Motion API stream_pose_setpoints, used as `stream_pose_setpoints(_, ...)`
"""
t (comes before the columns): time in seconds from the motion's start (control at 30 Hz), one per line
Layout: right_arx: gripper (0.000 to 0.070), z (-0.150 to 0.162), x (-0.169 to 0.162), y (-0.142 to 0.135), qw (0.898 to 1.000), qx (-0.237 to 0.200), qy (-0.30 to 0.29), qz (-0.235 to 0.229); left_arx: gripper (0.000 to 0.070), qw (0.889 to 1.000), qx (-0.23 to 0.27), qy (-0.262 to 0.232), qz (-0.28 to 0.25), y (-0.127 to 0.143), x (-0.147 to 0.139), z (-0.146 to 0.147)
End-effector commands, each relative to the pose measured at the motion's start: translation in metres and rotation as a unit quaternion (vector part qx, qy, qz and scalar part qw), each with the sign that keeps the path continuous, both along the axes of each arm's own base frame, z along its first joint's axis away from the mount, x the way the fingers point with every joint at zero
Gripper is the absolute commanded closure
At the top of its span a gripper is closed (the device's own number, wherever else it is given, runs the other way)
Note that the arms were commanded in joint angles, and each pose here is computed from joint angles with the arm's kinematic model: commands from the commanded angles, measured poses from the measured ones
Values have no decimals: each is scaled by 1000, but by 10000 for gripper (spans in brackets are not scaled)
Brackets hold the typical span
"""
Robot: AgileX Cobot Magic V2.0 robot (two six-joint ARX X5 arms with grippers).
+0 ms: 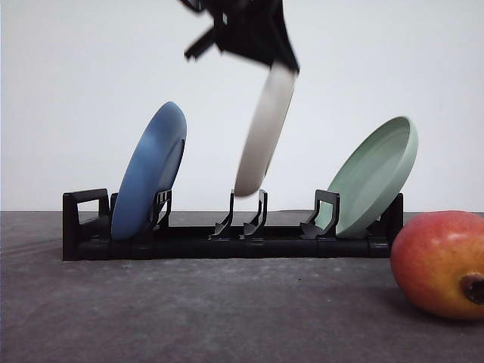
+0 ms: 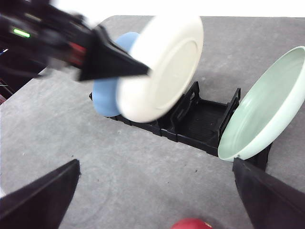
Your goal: Place pomegranate in white plate
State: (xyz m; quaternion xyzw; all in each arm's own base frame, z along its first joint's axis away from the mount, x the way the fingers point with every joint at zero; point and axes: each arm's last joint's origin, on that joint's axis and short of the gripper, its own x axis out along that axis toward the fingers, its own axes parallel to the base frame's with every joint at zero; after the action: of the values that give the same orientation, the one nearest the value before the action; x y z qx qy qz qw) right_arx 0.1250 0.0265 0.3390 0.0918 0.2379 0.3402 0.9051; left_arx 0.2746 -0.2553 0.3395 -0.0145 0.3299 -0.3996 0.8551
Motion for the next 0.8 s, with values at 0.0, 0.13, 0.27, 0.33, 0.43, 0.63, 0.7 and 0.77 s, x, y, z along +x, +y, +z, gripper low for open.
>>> stream_pose_setpoints(0.0,44,5,0,0,1000,3,-7,0,691,999,-8,-34,-20,-3,-9,16)
stream_pose_setpoints(0.13,45,5,0,0,1000,3,-7,0,691,997,-2,-52,-53,0,-36,35)
stream_pose_setpoints(0.27,45,5,0,0,1000,3,-7,0,691,994,36,-70,-82,4,-72,49)
stream_pose_setpoints(0.33,45,4,0,0,1000,3,-6,0,691,991,66,-78,-93,8,-92,55)
stream_pose_setpoints(0.43,44,4,0,0,1000,3,-5,1,690,985,108,-89,-103,14,-123,61)
stream_pose_setpoints(0.63,45,4,0,0,1000,4,-3,0,691,972,180,-123,-85,25,-177,68)
stream_pose_setpoints(0.7,45,4,0,0,1000,10,3,-1,691,969,201,-125,-72,28,-190,65)
stream_pose_setpoints(0.77,45,4,-1,0,1000,14,5,3,691,965,218,-131,-61,30,-201,59)
